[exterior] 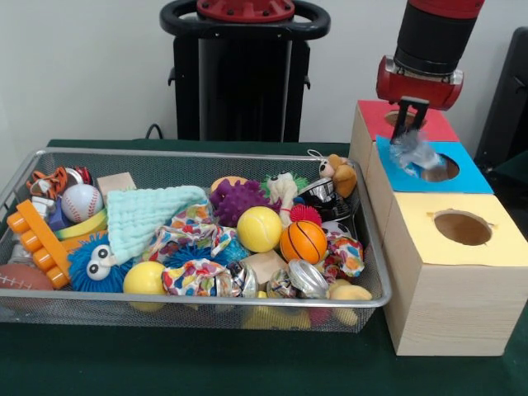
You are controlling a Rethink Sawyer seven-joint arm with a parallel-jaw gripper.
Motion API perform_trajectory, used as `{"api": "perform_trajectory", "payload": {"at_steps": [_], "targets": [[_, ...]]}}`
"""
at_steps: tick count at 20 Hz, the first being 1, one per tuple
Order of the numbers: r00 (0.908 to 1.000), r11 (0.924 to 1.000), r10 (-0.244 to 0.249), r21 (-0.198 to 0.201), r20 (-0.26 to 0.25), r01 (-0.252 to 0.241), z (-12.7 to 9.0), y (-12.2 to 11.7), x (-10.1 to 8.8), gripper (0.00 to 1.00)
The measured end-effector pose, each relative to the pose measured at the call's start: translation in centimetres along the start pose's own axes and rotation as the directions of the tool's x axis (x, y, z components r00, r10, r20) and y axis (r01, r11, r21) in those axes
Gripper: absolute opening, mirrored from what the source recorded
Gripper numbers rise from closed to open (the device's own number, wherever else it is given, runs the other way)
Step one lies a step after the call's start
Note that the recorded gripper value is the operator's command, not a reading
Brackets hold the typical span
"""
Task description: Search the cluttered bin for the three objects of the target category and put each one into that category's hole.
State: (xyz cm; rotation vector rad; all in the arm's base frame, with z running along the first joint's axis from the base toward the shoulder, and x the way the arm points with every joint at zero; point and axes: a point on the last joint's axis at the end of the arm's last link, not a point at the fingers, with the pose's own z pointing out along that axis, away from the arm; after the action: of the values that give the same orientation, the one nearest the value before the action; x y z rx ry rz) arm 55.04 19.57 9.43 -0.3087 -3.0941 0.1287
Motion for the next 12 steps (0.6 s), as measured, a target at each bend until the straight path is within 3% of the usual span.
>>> {"api": "perform_trajectory", "payload": {"at_steps": [12], "targets": [[0.9999, 1.0000, 0.003, -0.001, 0.017, -0.003, -0.33, -0.09, -0.91, 0.00]]}}
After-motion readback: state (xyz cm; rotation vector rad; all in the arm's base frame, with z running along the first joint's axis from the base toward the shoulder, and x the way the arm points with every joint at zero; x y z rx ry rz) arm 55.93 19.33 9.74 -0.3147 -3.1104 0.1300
